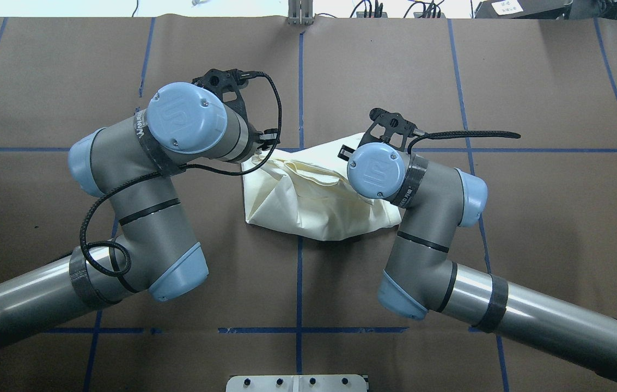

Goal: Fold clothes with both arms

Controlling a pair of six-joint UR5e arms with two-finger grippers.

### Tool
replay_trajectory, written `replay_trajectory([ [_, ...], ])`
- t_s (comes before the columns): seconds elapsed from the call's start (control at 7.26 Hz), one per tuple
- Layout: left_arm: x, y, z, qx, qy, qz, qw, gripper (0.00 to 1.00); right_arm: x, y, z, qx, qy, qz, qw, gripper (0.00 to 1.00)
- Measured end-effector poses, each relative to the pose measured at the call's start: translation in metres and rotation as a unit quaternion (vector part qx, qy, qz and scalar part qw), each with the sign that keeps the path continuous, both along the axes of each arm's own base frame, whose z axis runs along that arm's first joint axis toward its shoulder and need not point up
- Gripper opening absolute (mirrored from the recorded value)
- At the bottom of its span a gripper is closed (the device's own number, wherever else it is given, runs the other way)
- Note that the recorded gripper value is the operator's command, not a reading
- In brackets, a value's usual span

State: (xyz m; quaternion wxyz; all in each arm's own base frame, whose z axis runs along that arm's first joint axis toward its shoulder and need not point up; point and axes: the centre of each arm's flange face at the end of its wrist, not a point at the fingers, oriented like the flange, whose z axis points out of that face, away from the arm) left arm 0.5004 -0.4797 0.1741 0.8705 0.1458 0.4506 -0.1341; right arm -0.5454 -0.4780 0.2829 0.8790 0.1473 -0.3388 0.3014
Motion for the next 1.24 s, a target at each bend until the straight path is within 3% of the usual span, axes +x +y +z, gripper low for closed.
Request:
replay_trajectory([
  [0.41,-0.038,-0.021,0.000,0.066,-0.012,0.052,0.9964,1.00,0.063,-0.023,-0.046,0.020,-0.041,-0.076,0.9960,1.00],
  [0.69,-0.058,-0.024,0.021,0.089,-0.001,0.069,0.9936,1.00,0.078,0.001,-0.078,0.041,-0.065,-0.104,0.9915,1.00],
  [0.83,-0.061,-0.023,0.026,0.094,0.002,0.070,0.9931,1.00,0.061,0.026,-0.083,0.056,-0.057,-0.114,0.9903,1.00],
  [1.24,-0.062,-0.023,0.029,0.096,0.005,0.071,0.9929,1.00,-0.005,0.098,-0.077,0.096,0.015,-0.134,0.9862,1.00],
])
